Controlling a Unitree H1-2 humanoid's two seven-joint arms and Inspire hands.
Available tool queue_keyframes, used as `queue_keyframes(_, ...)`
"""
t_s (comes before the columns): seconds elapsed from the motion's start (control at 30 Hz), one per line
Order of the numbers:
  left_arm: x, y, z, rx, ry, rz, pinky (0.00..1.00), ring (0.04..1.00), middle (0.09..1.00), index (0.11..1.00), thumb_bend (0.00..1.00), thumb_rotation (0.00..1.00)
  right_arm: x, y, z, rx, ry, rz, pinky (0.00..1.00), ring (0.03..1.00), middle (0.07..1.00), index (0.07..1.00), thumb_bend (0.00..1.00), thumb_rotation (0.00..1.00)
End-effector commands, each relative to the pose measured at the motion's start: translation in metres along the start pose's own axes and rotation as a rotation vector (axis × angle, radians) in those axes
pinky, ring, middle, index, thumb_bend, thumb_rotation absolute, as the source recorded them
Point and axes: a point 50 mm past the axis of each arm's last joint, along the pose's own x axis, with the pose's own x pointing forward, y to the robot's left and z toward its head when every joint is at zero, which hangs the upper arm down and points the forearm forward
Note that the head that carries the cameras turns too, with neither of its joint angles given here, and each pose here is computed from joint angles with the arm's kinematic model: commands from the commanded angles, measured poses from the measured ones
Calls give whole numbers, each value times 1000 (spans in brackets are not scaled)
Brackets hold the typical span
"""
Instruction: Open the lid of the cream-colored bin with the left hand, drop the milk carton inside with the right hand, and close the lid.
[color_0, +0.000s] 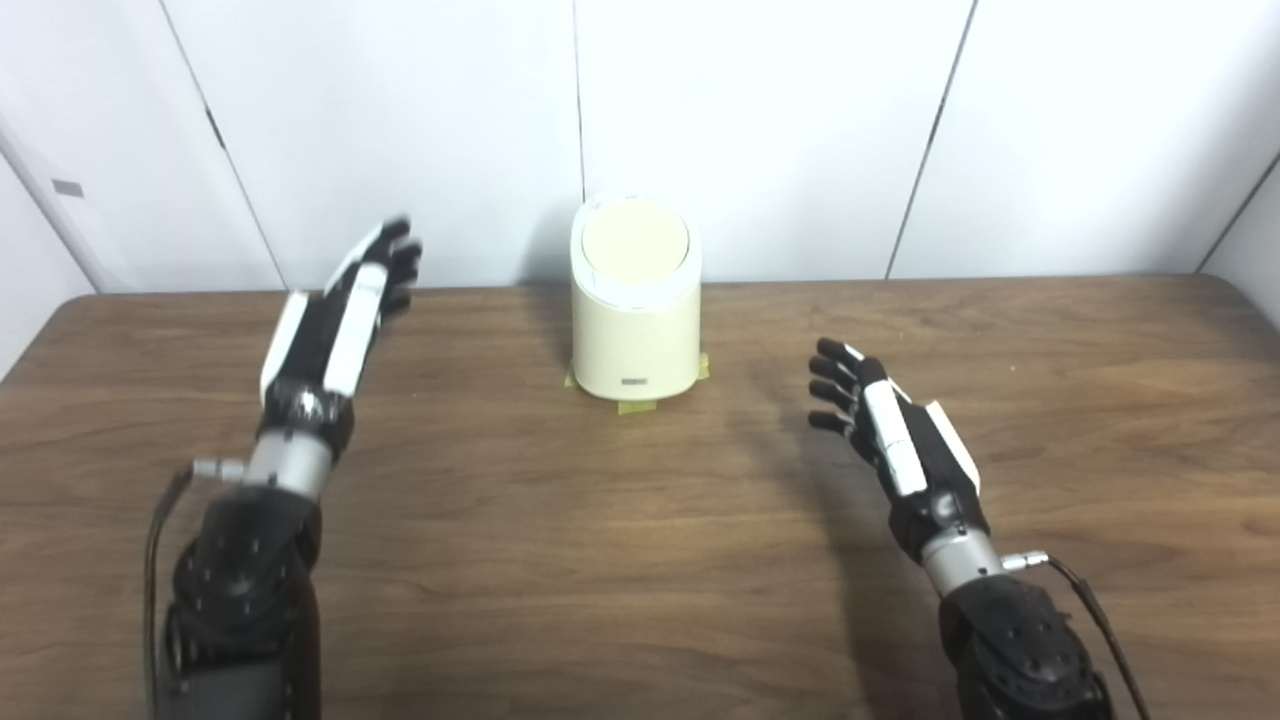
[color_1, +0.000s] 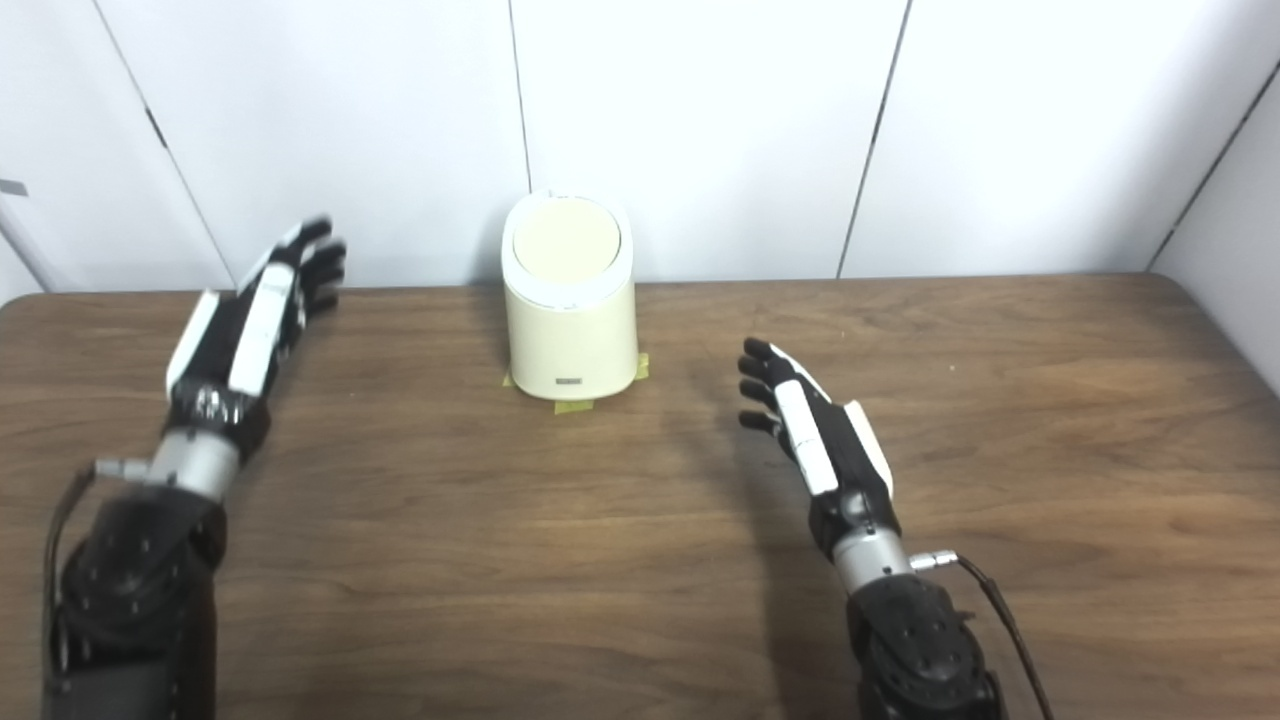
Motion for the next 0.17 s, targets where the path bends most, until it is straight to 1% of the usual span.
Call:
queue_keyframes(0.0,-4,4,11,-49,-56,32,905,914,902,912,468,1000,9,-1,25,20,-95,-4,813,878,881,879,641,1000)
queue_keyframes(0.07,-12,5,4,-66,-42,35,925,922,913,925,445,1000,11,-2,26,34,-98,-5,848,894,889,879,631,1000)
queue_keyframes(0.13,-18,5,-1,-83,-35,34,941,929,922,936,412,1000,13,-4,27,41,-99,-10,861,898,889,875,643,1000)
